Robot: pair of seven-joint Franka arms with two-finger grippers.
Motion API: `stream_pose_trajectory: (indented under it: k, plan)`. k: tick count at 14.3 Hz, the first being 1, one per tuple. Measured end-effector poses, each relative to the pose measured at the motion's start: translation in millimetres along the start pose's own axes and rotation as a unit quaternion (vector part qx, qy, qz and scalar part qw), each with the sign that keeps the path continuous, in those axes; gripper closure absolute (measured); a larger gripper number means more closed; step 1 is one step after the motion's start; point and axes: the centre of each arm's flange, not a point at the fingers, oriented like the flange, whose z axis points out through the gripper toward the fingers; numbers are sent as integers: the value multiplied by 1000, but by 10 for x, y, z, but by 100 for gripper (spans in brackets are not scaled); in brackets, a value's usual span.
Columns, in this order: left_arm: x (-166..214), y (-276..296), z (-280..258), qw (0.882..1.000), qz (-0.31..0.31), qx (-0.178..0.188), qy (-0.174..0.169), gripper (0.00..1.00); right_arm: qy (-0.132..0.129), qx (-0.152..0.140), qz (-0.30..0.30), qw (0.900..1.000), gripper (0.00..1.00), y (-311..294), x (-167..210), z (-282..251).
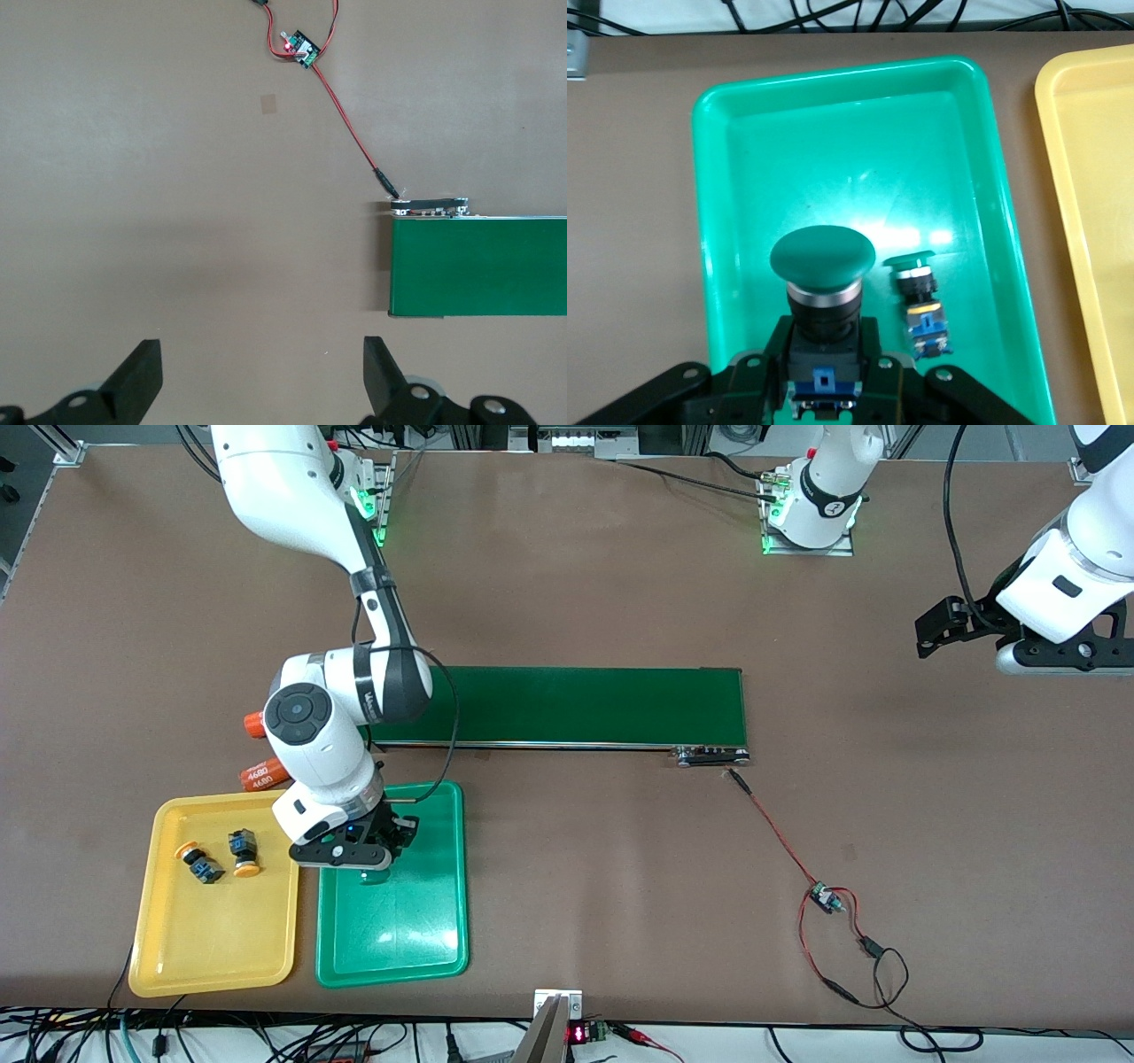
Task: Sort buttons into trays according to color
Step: 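Carry the green button with the right gripper down into the green tray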
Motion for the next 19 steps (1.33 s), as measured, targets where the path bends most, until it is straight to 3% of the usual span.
stream_pose_trajectory:
  k: [4, 8, 10, 16, 19]
  plan:
    - [0, 0, 0, 1000, 0, 0, 0, 0, -13, -12, -15, 1000, 67, 15, -73, 267]
    - [0, 0, -1, 1000, 0, 0, 0, 0, -69, -25, -33, 997, 67, 80, -162, 366]
    - [0, 0, -1, 1000, 0, 0, 0, 0, -81, -25, -37, 996, 67, 79, -127, 325]
    - [0, 0, -1, 1000, 0, 0, 0, 0, -103, 38, -25, 994, 67, 59, 45, 392]
    - [0, -1, -2, 1000, 0, 0, 0, 0, -112, 39, -29, 992, 67, 65, 53, 558]
